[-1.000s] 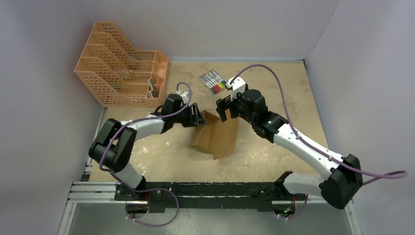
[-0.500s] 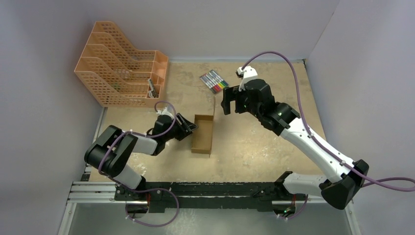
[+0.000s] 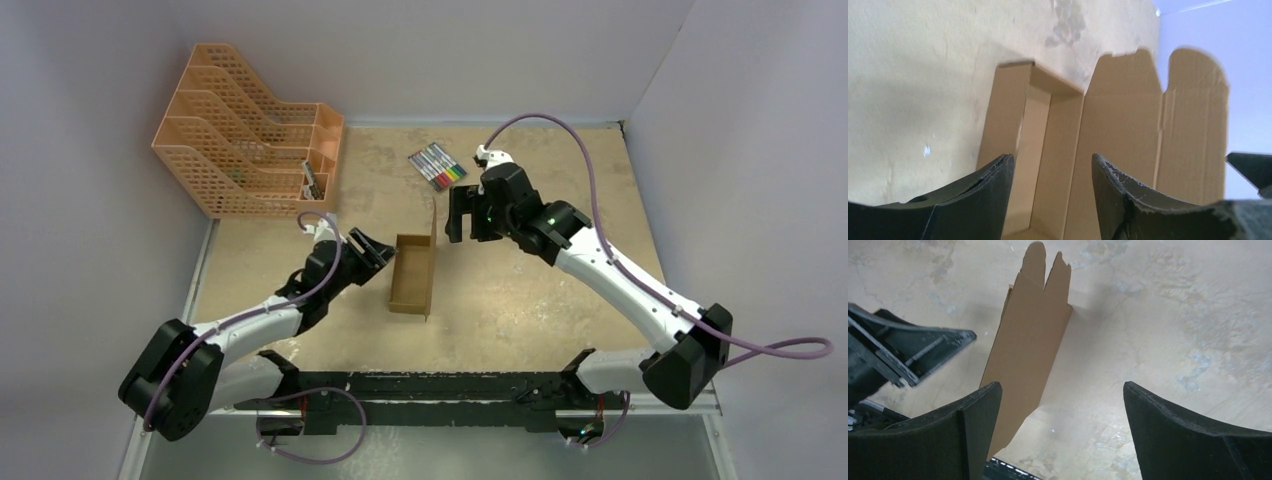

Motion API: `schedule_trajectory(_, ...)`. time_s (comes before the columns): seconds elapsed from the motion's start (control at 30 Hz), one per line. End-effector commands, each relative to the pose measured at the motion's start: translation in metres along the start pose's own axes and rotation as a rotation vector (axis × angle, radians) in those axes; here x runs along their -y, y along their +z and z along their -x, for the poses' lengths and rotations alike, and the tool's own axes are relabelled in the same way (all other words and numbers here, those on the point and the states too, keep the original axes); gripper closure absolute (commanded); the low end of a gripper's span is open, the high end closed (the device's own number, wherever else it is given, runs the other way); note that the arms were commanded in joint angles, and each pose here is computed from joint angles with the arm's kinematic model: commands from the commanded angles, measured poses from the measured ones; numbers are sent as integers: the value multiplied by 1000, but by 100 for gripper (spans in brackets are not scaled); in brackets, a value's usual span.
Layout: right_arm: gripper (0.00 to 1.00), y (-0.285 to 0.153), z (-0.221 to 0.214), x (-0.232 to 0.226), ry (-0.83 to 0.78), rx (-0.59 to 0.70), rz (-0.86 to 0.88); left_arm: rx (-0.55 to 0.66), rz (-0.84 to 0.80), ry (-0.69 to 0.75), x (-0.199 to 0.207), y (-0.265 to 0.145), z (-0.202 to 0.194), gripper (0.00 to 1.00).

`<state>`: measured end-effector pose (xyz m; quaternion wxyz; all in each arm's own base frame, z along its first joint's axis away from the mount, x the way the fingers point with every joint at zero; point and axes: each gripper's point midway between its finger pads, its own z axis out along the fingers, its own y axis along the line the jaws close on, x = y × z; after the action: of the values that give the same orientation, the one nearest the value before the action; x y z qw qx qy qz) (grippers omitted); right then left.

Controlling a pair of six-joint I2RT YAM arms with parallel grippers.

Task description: Fold the paper box

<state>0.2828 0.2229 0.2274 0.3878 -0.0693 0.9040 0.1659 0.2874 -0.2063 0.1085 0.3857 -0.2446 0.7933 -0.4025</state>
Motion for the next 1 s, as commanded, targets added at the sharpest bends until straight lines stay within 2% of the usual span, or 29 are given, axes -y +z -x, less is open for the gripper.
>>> schedule_trajectory(0.0,9,2,2,-19,68,-42,39,-38,112,59,-9,-4,-30,42)
schedule_trajectory(0.1,12,15,-2,-25,63,-54,57,-65,115,57,-4,-4,-55,42)
schedule_trajectory(0.27,14,42,-11,-45,41,-96,147,-20,83,-60,-2,-4,-64,42)
schedule_trajectory(0.6,17,73,7,-83,-140,-92,318,-1,-69,-101,66,21,-106,42)
schedule_trajectory(0.7,17,71,14,-91,-196,-80,365,28,-128,-153,80,22,-113,42)
schedule_trajectory(0.8,16,63,16,-90,-227,-85,373,20,-144,-127,88,29,-122,42)
schedule_trajectory(0.97,11,31,36,-72,-292,16,308,63,-63,-42,68,21,-111,42)
